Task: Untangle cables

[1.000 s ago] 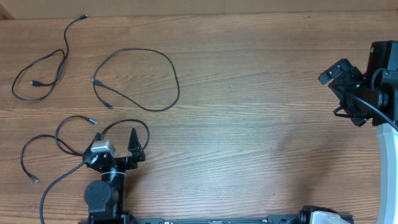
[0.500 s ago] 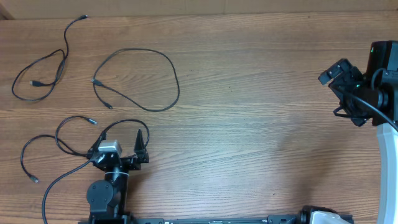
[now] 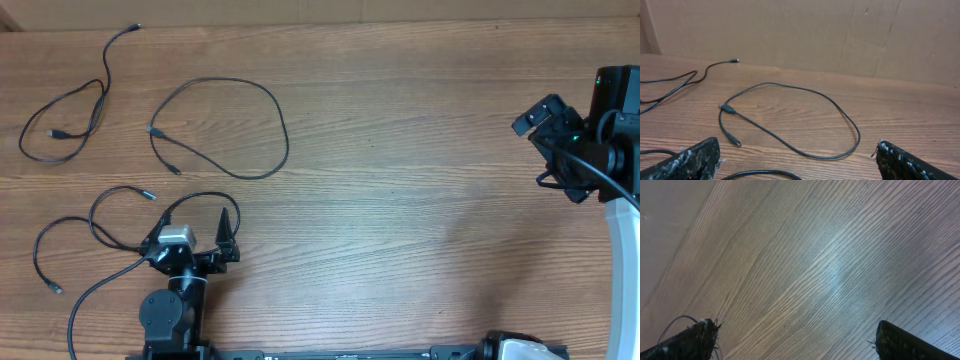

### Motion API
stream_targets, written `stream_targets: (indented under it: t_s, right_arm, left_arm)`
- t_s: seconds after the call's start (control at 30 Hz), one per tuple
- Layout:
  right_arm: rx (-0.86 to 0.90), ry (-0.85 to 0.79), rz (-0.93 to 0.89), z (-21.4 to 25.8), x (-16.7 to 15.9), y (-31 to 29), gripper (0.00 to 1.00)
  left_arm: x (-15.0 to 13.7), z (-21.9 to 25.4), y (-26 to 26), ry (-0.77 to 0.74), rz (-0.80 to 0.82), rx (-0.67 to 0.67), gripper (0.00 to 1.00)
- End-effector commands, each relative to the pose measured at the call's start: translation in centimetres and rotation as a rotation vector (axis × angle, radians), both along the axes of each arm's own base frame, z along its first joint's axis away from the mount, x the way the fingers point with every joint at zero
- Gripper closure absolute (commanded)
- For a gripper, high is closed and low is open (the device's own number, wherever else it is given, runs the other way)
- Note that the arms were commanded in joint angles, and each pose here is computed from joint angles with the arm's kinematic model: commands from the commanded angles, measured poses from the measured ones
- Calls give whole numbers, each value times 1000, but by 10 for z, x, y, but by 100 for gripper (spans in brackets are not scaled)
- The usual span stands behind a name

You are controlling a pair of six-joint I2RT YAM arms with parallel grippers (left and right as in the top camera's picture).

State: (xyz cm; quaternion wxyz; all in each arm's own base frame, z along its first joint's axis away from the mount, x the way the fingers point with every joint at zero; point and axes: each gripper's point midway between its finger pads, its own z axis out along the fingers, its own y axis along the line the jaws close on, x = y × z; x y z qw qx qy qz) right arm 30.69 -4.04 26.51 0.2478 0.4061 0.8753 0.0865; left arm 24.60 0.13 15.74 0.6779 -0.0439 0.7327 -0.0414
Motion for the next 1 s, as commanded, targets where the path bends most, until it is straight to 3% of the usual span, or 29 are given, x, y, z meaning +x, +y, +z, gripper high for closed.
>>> stream_targets:
  t_s: [0.0, 0.23, 0.43, 0.73, 0.97]
  right_arm:
    - [-7, -30, 1, 9, 3, -1, 0]
    - [-53, 9, 3, 5, -5, -8, 0]
    - [-75, -22, 277, 7, -4, 15, 0]
    - [-145, -34, 453, -26, -33, 25, 0]
    - [-140, -345, 550, -49, -51, 55, 0]
  left_arm:
    - [0, -1, 2, -1, 11, 23, 1]
    - [0, -1, 2, -1, 11, 23, 0]
    - [0, -1, 2, -1, 11, 23, 1]
    - [0, -1, 2, -1, 11, 23, 0]
    - [0, -1, 2, -1, 11, 23, 1]
